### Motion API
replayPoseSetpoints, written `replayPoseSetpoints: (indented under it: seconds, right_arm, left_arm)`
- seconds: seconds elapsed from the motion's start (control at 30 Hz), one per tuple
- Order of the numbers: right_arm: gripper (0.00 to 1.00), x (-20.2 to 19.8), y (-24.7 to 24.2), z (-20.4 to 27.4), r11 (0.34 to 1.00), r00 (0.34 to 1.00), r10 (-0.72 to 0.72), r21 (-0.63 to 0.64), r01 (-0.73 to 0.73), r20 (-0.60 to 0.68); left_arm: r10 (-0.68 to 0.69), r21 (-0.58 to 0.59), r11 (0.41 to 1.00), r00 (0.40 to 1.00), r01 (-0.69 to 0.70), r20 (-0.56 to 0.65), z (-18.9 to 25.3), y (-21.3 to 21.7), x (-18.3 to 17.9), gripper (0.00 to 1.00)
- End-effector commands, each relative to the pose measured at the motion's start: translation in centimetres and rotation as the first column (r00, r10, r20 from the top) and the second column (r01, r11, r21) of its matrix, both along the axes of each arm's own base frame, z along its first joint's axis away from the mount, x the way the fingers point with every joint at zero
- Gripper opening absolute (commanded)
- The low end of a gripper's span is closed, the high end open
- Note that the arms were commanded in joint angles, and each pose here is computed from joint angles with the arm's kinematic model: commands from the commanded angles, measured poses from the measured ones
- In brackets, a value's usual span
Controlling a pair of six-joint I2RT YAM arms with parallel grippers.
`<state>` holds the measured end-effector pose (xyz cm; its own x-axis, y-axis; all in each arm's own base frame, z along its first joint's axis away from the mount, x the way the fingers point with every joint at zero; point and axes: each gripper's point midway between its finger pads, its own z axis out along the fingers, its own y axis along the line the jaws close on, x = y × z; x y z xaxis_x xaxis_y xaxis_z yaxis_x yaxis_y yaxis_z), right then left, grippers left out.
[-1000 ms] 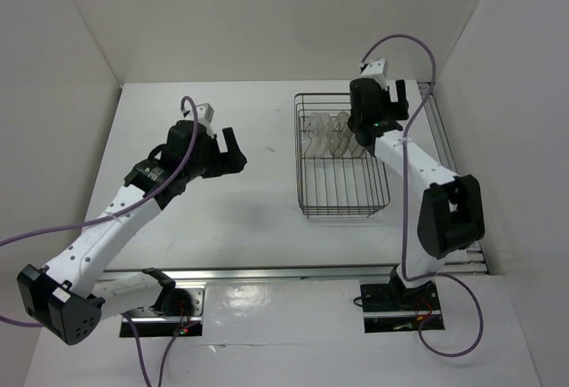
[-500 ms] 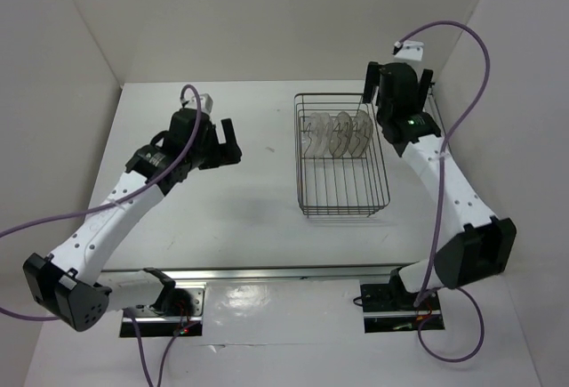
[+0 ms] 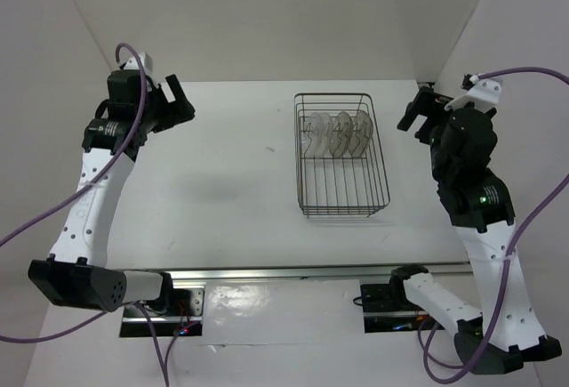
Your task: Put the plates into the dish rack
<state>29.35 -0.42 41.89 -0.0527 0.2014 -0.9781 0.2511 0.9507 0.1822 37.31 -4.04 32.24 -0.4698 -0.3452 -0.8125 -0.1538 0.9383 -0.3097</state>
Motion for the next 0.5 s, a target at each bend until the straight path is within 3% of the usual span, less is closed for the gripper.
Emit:
replayPoseSetpoints:
  seconds: [0.0, 0.47]
  right_arm:
    - [1.0, -1.4, 0.5, -2.4, 0.999, 0.997, 0.033, -0.009, -0.034, -0.075]
    - [1.0, -2.6, -0.2, -2.3, 0.999, 0.998, -0.024, -0.027, 0.023, -0.06]
  left_arm:
    - [-0.051, -0.051, 0.997, 0.998, 0.053, 0.041, 0.7, -0.1, -0.8, 1.0]
    - [-0.051, -0.054, 0.997, 0.994, 0.057, 0.101, 1.8, 0.1, -2.8, 1.0]
